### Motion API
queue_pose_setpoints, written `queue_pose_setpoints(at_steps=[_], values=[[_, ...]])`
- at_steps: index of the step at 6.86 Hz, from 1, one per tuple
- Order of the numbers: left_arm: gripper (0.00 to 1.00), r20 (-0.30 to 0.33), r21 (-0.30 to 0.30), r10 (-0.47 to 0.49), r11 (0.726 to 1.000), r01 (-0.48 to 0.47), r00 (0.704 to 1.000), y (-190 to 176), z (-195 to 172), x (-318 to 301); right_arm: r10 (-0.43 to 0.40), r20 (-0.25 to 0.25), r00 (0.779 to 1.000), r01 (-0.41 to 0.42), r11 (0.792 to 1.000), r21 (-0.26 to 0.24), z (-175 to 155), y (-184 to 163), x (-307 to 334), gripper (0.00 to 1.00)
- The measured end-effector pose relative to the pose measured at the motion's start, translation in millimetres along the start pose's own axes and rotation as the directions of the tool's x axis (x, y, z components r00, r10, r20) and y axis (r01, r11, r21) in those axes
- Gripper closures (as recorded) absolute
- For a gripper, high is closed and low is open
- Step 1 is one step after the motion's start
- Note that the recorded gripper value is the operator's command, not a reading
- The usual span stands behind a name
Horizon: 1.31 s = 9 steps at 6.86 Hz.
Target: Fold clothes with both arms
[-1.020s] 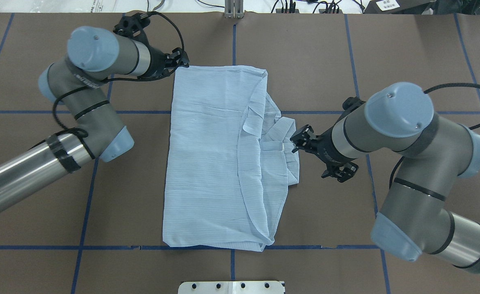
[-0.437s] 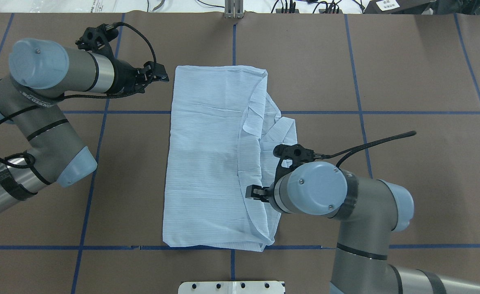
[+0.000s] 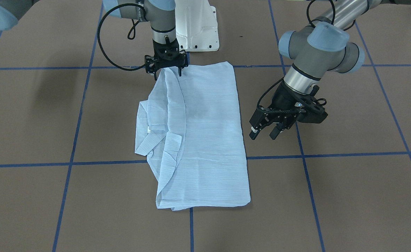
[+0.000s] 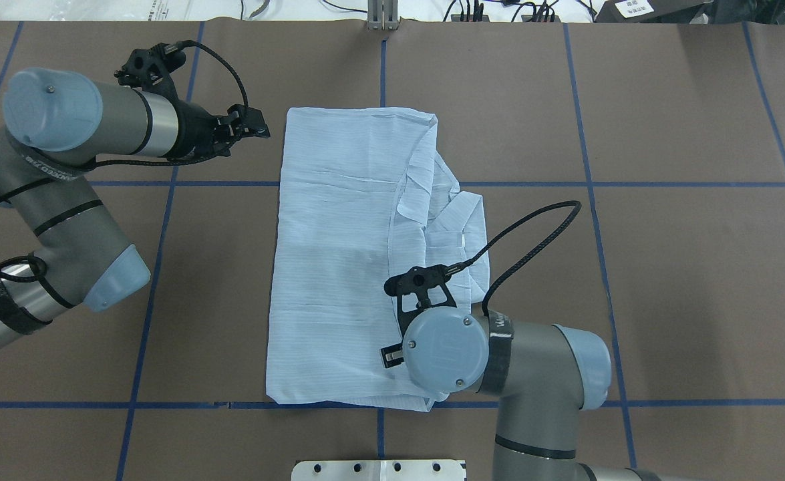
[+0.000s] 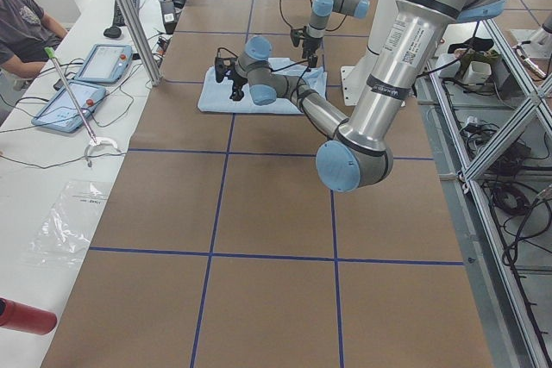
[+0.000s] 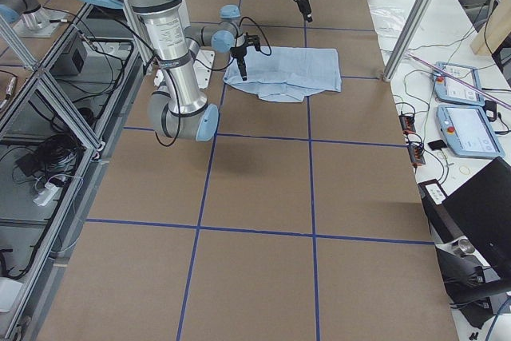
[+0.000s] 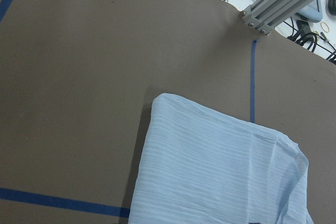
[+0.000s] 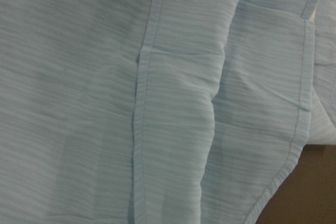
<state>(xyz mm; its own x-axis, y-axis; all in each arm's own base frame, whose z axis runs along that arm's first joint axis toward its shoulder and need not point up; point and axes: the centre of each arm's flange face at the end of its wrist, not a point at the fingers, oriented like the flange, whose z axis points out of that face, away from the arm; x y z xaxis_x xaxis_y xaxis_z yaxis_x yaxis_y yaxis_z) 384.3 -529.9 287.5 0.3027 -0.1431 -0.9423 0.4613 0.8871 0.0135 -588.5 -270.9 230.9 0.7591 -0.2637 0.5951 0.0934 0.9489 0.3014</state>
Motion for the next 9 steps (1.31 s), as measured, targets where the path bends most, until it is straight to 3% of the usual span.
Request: queue_pose_setpoints(at_steps=[2,4,7,9], values=[[0.16,0.001,-0.001,-0.002,1.0,0.002,1.0,0.8,0.3,-0.5,-0.086,-0.065,0.994,0.086,0.996,-0.002,26.2,4.2,-8.4,0.0],[0.16,0.001,-0.002,-0.011,1.0,0.011,1.0,1.4,0.6,-0.5,-0.126,-0.103,0.987,0.125,0.992,-0.019,28.2,4.7,0.6,0.0],[0.16,-0.005,-0.003,-0.031,1.0,0.031,1.0,2.7,-1.1,2.1,-0.194,-0.153,0.969,0.19,0.981,-0.042,17.4,23.2,80.7,0.0],[0.16,-0.011,-0.003,-0.032,0.999,0.032,0.999,3.4,-3.9,4.8,-0.193,-0.171,0.966,0.187,0.981,-0.05,10.6,41.7,122.7,0.0]])
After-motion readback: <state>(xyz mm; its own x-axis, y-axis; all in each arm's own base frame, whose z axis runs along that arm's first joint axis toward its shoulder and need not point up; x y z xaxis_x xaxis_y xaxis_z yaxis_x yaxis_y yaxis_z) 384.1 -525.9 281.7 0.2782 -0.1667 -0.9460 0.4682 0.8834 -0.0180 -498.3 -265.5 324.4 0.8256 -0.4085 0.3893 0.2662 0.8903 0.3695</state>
